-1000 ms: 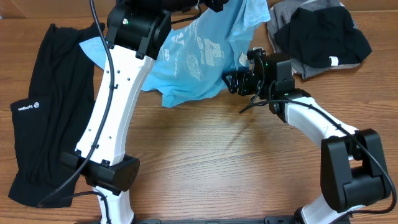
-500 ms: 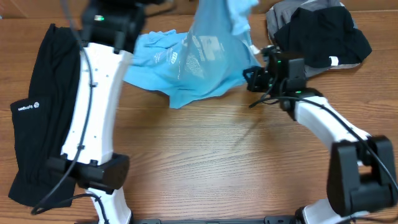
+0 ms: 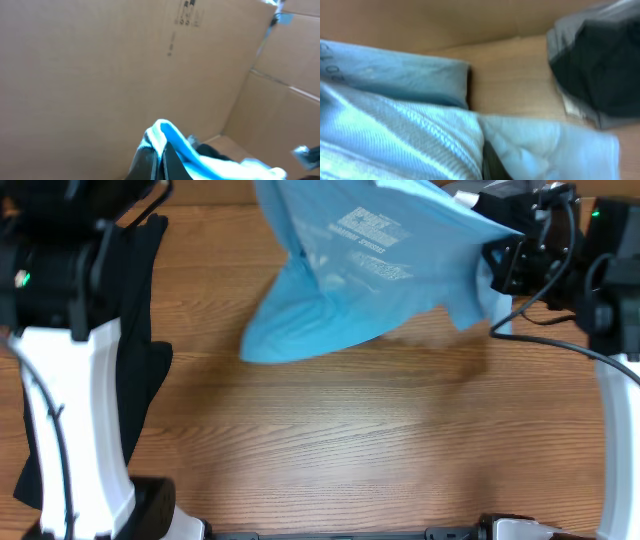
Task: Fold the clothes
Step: 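Hold the T-shirt with both grippers and lay it flat at table center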
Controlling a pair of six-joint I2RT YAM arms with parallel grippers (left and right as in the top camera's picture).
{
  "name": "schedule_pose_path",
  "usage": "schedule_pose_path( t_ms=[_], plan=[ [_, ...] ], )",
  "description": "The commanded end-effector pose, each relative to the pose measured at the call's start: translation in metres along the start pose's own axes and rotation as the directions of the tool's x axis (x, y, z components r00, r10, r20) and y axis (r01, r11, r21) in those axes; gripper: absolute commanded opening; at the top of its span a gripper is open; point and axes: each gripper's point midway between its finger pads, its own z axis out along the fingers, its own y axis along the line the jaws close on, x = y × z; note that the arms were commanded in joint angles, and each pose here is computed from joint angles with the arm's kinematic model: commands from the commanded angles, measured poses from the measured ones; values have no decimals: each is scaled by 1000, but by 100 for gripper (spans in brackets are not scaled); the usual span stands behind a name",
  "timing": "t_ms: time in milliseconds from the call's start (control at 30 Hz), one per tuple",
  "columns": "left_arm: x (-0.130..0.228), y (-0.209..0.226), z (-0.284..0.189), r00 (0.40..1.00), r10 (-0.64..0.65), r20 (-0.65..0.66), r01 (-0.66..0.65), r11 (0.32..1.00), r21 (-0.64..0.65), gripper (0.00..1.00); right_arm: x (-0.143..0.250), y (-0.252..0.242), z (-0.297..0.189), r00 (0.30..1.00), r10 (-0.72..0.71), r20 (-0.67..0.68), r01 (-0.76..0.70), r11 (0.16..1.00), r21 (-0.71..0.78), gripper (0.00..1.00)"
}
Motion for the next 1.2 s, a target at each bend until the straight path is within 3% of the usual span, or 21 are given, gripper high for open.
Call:
schedule_pose_path(
  t_ms=[0, 300, 600, 867, 1167],
  plan=[
    [-57, -3, -67, 970, 205, 131, -172, 958, -228, 4, -24, 0, -49, 996, -65, 63, 57, 992, 112, 4],
    [-93, -16, -175, 920, 354, 167, -225, 828, -514, 4, -33, 25, -141, 983, -124, 134, 93, 971, 219, 4],
    [-102, -7, -252, 895, 431, 113, -213, 637, -741, 4, -32, 48, -208, 952, -175, 251, 107, 959, 263, 4],
    [-85, 19, -248, 921, 390, 10, -225, 553, -802, 4, -37, 48, -214, 943, -189, 273, 109, 953, 284, 4],
    [-32, 89, -179, 944, 249, -217, -315, 478, -820, 4, -52, 13, -115, 988, -146, 54, 128, 962, 242, 4]
  ],
)
